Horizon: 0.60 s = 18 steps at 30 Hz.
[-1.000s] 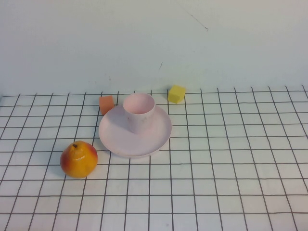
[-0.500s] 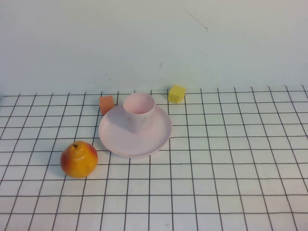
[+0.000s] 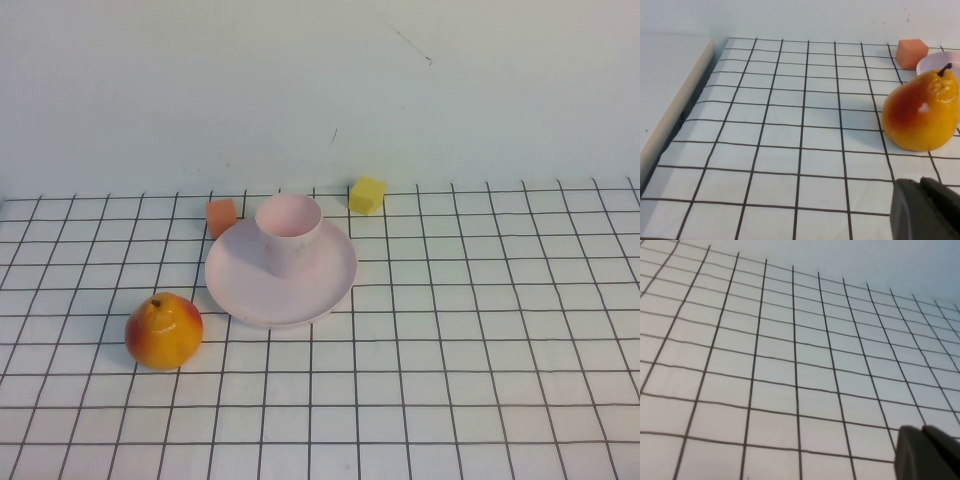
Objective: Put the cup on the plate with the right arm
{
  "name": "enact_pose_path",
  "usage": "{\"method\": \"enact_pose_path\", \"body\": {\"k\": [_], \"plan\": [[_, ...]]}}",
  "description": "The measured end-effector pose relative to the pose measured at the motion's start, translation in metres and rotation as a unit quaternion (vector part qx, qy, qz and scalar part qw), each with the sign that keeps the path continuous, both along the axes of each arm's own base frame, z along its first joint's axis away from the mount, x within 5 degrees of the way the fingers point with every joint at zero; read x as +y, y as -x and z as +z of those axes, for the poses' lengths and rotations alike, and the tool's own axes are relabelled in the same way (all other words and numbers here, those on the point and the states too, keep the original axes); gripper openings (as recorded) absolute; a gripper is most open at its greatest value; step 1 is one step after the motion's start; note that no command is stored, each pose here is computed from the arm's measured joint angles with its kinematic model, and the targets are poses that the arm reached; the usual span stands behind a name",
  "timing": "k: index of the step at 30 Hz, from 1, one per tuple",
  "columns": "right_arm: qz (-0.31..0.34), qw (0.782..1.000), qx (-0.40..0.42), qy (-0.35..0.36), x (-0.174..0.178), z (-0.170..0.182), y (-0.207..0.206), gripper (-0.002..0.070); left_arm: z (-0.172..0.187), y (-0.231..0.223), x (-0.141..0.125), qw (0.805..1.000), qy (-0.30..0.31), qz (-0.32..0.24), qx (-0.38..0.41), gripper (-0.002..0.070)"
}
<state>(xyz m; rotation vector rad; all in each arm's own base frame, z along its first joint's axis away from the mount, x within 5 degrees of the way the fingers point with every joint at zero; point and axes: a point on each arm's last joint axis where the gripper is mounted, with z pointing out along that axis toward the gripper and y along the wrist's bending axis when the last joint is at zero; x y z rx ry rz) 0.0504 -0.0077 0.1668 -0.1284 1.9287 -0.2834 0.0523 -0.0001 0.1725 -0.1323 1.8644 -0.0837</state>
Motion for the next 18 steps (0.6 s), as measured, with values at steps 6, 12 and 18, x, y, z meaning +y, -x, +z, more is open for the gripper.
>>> {"method": "enact_pose_path", "body": {"k": [6,12,18], "plan": [[-0.031,0.996,-0.011,-0.077,-0.0003,0.0,0.0,-0.0002,0.0,0.0,0.0,1.0,0.0,0.0,0.0,-0.0003],[-0.038,0.995,-0.014,-0.091,-0.0006,0.0,0.0001,-0.0002,0.0,0.0,0.0,1.0,0.0,0.0,0.0,-0.0003],[-0.037,0.995,-0.014,-0.091,-0.0006,0.0,0.0001,-0.0002,0.0,0.0,0.0,1.0,0.0,0.0,0.0,-0.0003]]}}
